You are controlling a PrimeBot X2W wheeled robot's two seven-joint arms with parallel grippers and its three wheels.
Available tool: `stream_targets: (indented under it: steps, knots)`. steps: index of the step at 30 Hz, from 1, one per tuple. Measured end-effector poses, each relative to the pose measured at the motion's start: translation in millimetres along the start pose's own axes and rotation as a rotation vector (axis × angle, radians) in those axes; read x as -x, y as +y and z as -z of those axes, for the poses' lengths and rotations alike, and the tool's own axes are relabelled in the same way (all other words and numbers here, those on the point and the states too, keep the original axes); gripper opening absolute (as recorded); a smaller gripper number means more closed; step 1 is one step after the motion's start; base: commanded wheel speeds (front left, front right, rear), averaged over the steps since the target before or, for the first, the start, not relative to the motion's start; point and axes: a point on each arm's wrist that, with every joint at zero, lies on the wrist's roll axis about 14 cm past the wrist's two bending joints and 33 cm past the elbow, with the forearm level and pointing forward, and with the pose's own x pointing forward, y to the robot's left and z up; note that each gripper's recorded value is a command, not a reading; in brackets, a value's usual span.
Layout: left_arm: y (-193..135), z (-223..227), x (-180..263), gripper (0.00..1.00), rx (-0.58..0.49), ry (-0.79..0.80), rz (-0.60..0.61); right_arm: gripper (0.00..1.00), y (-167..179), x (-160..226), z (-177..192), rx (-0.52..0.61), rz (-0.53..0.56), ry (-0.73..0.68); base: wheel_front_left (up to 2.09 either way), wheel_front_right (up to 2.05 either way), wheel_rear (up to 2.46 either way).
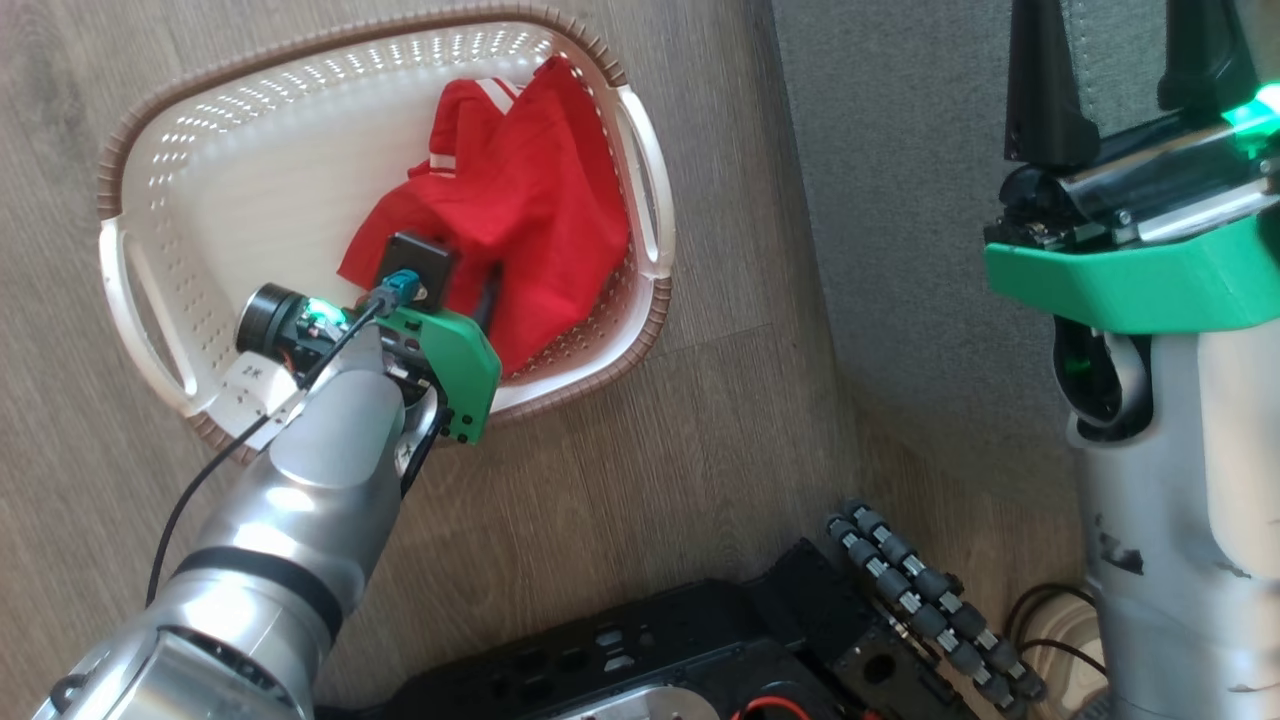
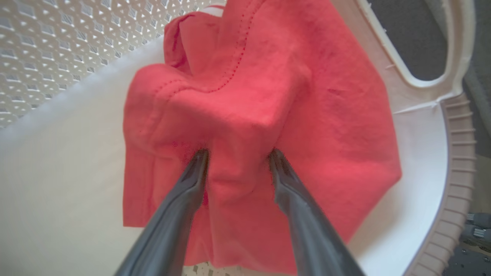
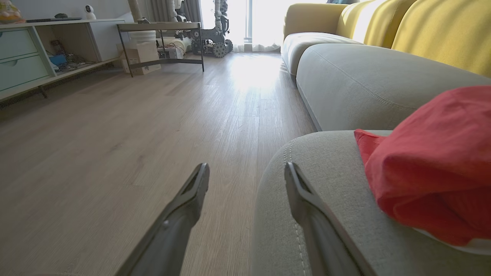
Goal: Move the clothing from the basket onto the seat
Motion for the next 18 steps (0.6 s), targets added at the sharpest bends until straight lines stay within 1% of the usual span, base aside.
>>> stream_targets:
  steps: [2, 3, 7, 11, 14, 18]
  knots:
    - [0, 0, -3, 0.12, 0.011, -0.002, 0.003, 1.0, 0, -3, -1, 0.003, -0.003, -0.005, 0.0, 0.0, 0.0]
    - [-2, -1, -3, 0.0, 0.014, -0.006, 0.009, 1.0, 0, -3, -1, 0.004, -0.005, -0.007, 0.0, 0.0, 0.0]
    - [-6, -9, -1, 0.0, 0.015, -0.038, 0.028, 1.0, 2, -3, -3, 0.002, -0.008, -0.01, 0.0, 0.0, 0.0]
    - [-6, -29, 8, 0.0, 0.016, -0.1, 0.028, 1.0, 3, -3, -11, 0.0, -0.01, -0.02, 0.0, 0.0, 0.0]
    - [-7, -47, 19, 0.0, 0.019, -0.157, 0.019, 1.0, 6, -1, -19, 0.004, -0.015, -0.027, 0.0, 0.0, 0.0]
    - [-13, -69, 42, 0.0, -0.006, -0.225, 0.016, 1.0, 9, 5, -31, 0.0, -0.018, -0.032, 0.0, 0.0, 0.0]
